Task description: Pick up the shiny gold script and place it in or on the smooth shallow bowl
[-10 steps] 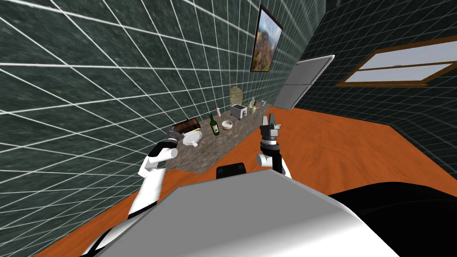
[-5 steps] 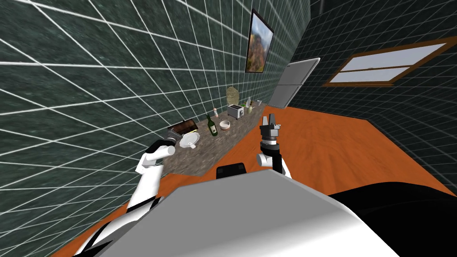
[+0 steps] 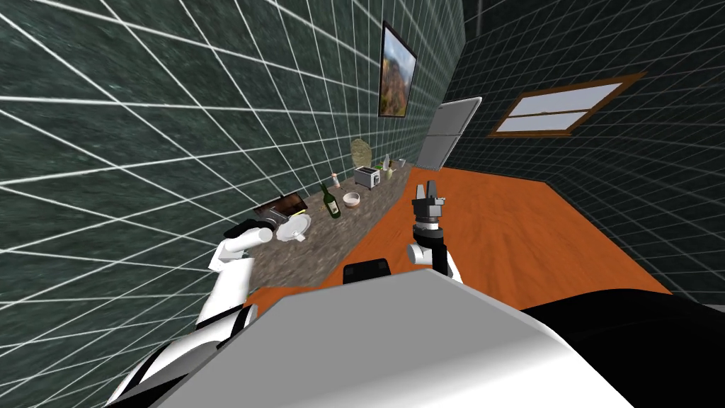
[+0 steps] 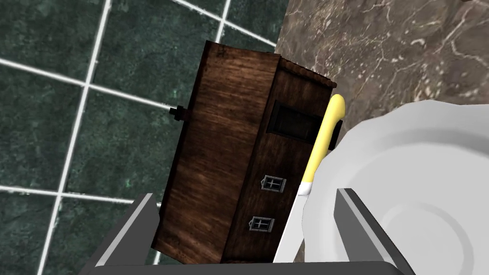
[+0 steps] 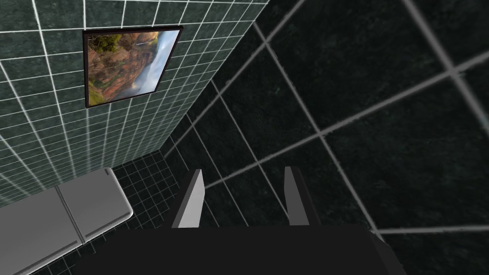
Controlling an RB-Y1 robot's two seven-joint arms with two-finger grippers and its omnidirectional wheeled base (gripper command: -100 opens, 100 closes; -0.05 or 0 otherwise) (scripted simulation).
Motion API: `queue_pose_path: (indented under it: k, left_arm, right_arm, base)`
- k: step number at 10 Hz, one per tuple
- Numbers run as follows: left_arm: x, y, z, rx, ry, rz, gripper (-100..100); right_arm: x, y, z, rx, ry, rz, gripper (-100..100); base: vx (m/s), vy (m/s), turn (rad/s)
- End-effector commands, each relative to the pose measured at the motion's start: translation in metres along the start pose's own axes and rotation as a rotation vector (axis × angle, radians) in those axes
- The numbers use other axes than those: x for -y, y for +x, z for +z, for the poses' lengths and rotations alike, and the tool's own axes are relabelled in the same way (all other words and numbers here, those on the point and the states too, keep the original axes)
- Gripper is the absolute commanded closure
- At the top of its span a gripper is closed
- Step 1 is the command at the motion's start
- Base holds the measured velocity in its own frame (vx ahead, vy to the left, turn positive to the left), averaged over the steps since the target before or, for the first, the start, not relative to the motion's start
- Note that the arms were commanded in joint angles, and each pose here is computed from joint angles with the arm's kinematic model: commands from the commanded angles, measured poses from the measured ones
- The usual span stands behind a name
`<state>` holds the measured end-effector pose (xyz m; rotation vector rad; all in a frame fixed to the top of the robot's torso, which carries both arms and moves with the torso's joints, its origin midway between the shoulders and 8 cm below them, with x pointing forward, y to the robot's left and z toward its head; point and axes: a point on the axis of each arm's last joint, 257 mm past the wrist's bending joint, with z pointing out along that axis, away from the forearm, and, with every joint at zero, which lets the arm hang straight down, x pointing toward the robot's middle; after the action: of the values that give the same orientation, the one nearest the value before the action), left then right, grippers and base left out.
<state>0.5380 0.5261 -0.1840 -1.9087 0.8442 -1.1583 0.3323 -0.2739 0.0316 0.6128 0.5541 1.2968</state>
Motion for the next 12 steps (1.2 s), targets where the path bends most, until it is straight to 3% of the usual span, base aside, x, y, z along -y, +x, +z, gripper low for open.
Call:
queue_pose_path:
  k: [1,6,7,12]
  left_arm:
    - [-0.009,-0.014,0.003,0.032,-0.05,-0.026,-100]
    - [-0.031,-0.042,0.01,0.108,-0.208,-0.156,-100]
    - [-0.036,-0.044,0.009,0.118,-0.23,-0.156,-100]
    - [-0.063,-0.062,0.005,0.176,-0.388,-0.269,-100]
  right_arm:
    - [0.0,0.0,0.0,0.0,0.0,0.0,0]
    - [0.0,0.0,0.0,0.0,0.0,0.0,0]
    - [0.0,0.0,0.0,0.0,0.0,0.0,0]
    - [0.0,0.0,0.0,0.0,0.0,0.0,0]
  base:
    - [0.012,0.023,-0.125]
    - [0.02,0.021,-0.168]
    - [0.023,0.022,-0.139]
    - [0.035,0.021,-0.172]
